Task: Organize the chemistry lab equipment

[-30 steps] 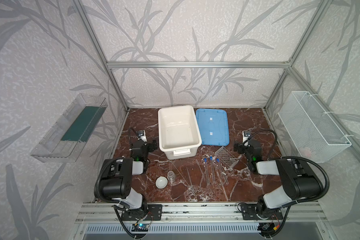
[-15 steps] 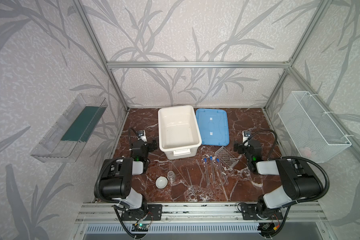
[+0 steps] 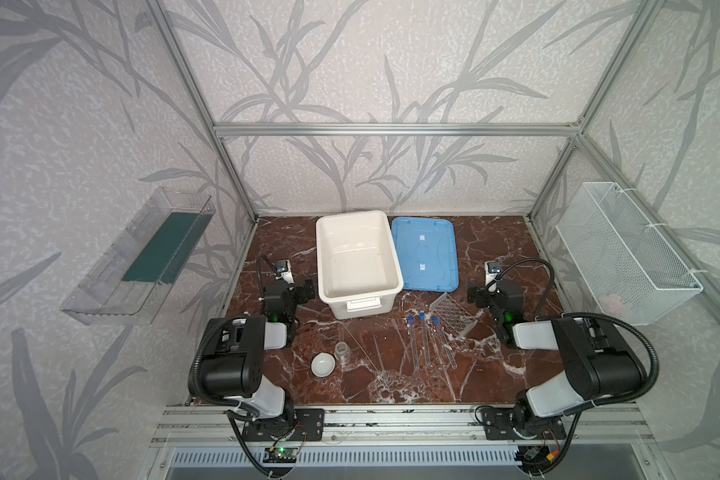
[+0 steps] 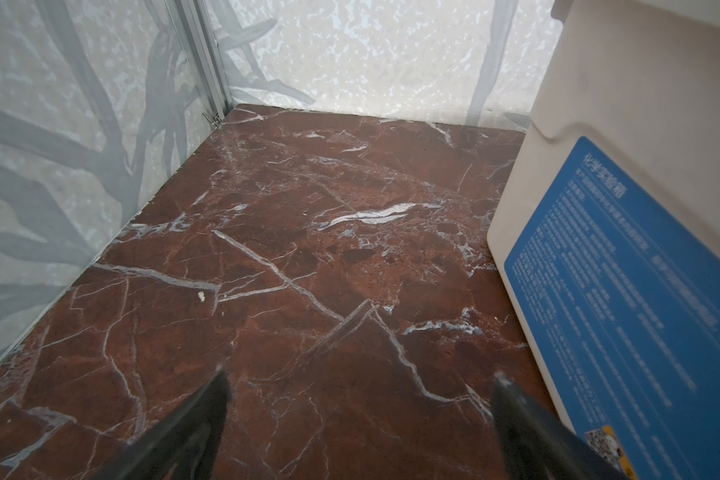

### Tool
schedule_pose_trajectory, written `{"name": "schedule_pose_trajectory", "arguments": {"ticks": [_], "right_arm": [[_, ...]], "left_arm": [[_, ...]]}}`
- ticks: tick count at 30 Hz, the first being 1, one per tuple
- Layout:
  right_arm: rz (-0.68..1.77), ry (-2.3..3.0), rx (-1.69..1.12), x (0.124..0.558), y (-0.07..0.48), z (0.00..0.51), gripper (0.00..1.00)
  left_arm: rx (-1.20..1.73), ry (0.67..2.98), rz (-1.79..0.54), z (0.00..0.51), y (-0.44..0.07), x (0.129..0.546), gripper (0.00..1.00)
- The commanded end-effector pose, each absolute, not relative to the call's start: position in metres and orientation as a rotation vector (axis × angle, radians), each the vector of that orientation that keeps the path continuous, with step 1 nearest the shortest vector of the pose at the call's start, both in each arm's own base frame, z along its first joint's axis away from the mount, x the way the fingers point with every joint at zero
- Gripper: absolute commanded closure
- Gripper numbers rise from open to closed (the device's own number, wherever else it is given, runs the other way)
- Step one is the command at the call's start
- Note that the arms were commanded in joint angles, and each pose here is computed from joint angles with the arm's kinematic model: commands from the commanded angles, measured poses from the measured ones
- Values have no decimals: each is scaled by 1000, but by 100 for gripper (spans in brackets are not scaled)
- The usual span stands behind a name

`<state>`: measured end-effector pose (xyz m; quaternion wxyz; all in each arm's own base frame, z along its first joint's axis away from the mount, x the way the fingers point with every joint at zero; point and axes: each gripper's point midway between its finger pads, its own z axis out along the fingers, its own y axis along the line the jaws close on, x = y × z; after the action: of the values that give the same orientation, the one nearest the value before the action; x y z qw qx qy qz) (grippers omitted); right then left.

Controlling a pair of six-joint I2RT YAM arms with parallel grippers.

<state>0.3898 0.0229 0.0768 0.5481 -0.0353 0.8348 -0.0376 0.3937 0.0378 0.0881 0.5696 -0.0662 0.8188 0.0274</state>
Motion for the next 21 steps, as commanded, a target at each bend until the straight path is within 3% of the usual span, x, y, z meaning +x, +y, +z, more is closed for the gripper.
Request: {"name": "schedule_pose_trajectory", "arguments": {"ticks": [1, 13, 21], "right_arm": [[-89, 1934, -85, 396, 25, 91, 1], [-104, 1937, -52, 388, 19, 115, 1], [75, 2053, 155, 370, 24, 159, 1]], "left_arm": [[-134, 1898, 66, 94, 37, 397, 1], [-400, 1874, 295, 135, 79, 378, 1], [-664, 1826, 118, 207, 78, 355, 1]]}}
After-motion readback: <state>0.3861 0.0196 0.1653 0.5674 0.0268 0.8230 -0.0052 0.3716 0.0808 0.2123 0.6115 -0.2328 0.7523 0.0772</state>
